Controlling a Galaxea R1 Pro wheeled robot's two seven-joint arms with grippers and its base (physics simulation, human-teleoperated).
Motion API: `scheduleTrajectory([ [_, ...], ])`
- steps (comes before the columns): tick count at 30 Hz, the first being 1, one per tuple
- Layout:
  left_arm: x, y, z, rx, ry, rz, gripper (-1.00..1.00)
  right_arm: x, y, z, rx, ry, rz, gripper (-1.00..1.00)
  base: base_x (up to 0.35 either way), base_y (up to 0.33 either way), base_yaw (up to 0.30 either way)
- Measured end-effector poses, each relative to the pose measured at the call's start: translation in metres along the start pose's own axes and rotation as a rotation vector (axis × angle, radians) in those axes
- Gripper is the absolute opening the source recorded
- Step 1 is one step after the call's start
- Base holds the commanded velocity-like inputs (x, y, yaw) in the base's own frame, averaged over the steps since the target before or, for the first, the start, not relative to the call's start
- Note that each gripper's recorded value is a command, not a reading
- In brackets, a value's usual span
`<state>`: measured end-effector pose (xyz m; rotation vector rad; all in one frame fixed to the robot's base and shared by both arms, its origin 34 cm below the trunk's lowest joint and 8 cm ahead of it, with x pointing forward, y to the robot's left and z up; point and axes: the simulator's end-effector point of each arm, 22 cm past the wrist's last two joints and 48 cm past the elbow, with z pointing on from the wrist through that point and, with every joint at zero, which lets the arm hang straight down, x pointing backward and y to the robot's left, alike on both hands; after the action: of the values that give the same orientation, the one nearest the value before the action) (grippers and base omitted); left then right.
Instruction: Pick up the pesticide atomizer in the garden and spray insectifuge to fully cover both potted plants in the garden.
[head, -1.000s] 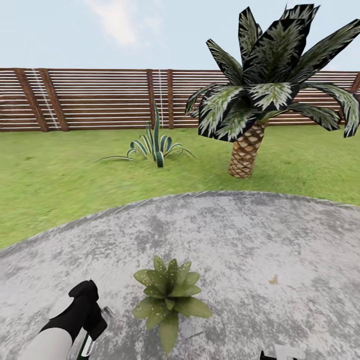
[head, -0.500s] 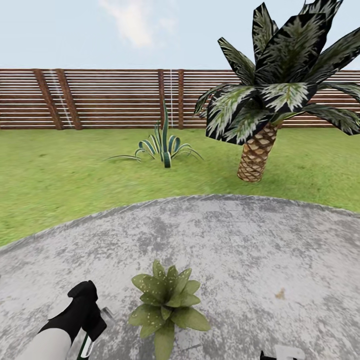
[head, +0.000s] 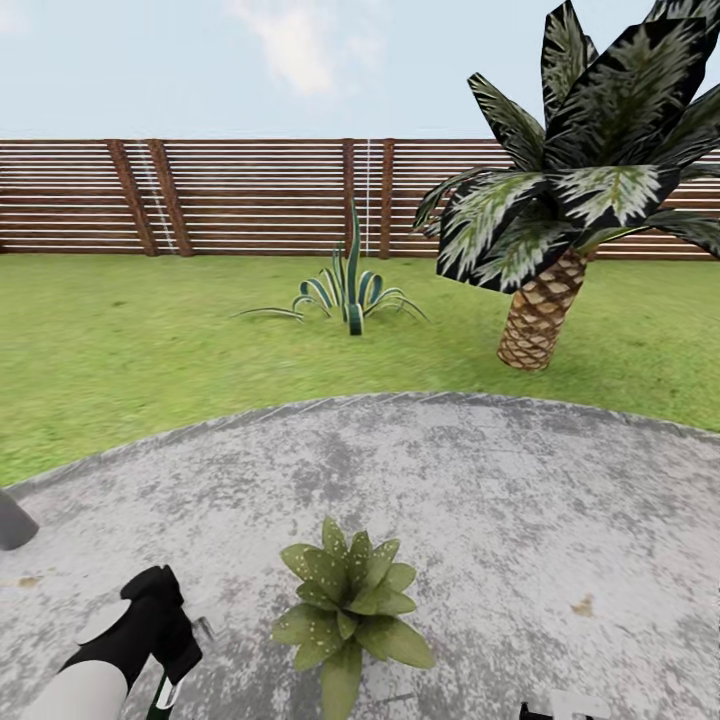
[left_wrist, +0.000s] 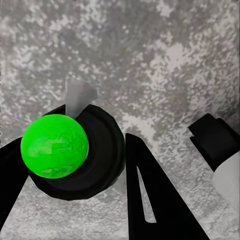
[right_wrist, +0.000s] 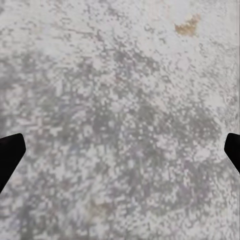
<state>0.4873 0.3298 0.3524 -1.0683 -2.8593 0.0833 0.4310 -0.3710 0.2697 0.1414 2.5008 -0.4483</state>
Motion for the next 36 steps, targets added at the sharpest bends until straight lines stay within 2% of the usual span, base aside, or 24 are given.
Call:
scheduleTrajectory([
  [10, -0.0013, -0.0015, 0.0001, 0.004, -0.002, -0.004, -1.00, 0.0000, 0.0004, 0.0000, 0.000, 0.000, 0.000, 1.00, -0.028, -0.262, 0.006],
  [20, -0.0011, -0.0004, 0.0001, 0.000, -0.004, -0.006, -1.00, 0.0001, 0.0009, -0.0001, -0.001, 0.000, 0.000, 1.00, -0.055, -0.269, 0.210],
  [30, -0.0004, 0.0006, -0.0003, -0.001, -0.003, -0.010, -1.00, -0.0009, -0.0060, 0.0015, 0.008, -0.002, -0.004, 1.00, -0.113, -0.238, 0.013],
  [36, -0.0004, 0.0004, -0.0008, 0.002, -0.004, -0.013, -1.00, -0.0014, 0.0004, 0.0000, 0.003, -0.003, 0.003, 1.00, -0.031, -0.258, 0.093],
])
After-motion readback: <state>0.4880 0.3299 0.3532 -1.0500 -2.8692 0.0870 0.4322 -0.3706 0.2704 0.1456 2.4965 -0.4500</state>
